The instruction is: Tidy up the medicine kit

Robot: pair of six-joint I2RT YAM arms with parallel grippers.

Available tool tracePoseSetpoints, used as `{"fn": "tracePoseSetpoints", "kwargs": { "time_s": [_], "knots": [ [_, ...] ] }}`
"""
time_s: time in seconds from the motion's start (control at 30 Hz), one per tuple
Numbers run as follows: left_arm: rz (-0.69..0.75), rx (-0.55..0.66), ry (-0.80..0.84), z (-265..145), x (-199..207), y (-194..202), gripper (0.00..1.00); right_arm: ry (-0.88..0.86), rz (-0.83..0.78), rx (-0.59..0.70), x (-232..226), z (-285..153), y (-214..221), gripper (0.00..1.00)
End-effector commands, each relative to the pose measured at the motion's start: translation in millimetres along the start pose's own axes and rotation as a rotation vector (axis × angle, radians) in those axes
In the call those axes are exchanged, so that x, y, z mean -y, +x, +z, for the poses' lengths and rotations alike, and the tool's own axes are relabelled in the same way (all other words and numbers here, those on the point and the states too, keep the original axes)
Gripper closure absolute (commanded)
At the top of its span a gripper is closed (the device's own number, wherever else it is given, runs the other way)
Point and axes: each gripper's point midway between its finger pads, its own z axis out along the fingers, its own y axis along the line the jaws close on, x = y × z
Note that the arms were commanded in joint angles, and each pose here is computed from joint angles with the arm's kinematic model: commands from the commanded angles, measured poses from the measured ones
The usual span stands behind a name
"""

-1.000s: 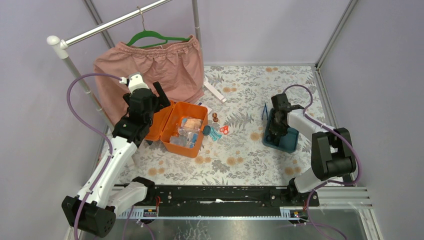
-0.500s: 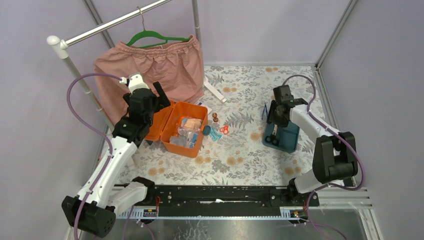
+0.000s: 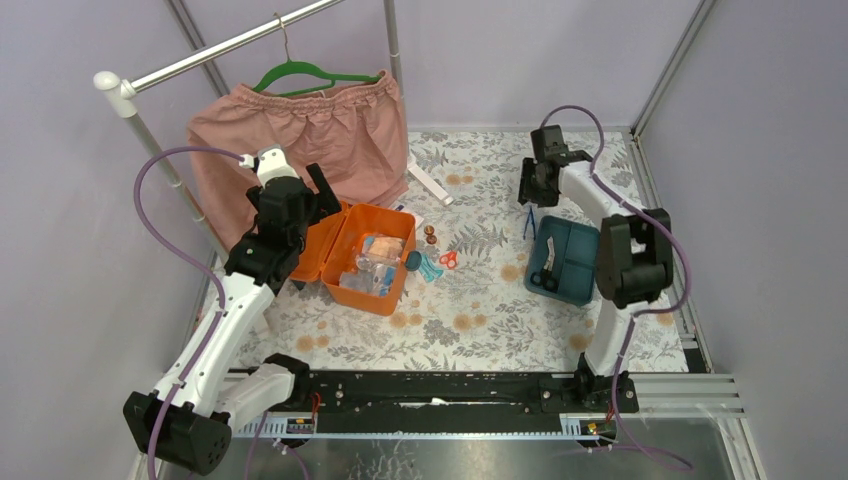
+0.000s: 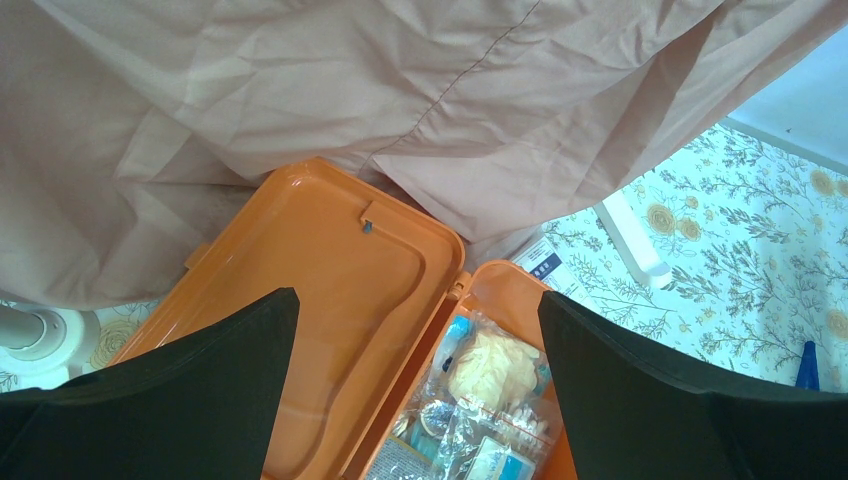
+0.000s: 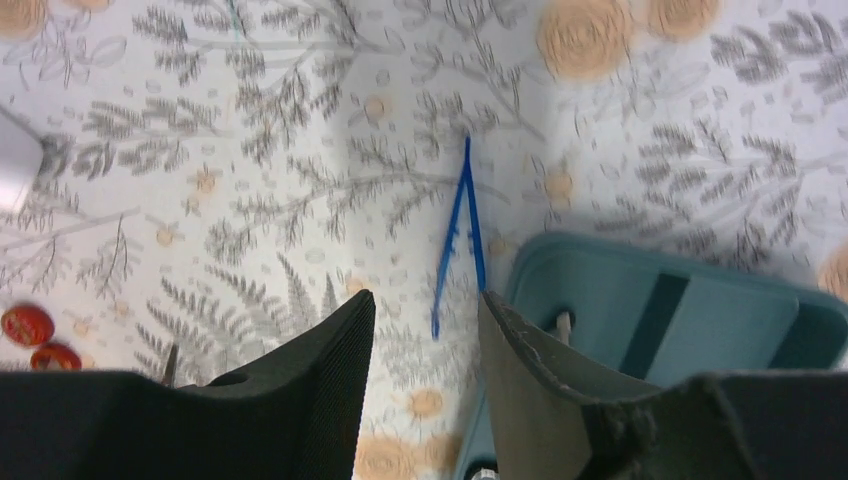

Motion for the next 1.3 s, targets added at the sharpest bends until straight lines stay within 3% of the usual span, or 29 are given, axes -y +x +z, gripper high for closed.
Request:
{"fn": "tracePoseSetpoints", "kwargs": {
  "time_s": [0.0,0.33,0.83,1.27],
  "knots": [
    [-0.012,0.028,0.015,1,4,-5,0.01,0.024,-0.06,-0.013,0,22,-20,0.51],
    [-0.01,0.024,0.016,1,5,-3,0.01,0.046,-0.059,-0.077,17,66,-24,0.55],
    [-0.008,0.023,0.014,2,5,-2,0.01,0.01,-0.046,-0.166,16,88,-3,0.59],
    [-0.009,0.024,0.011,2,4,-3,0.01,0.002,-0.024,-0.184,15,89,6,0.87]
  ]
}}
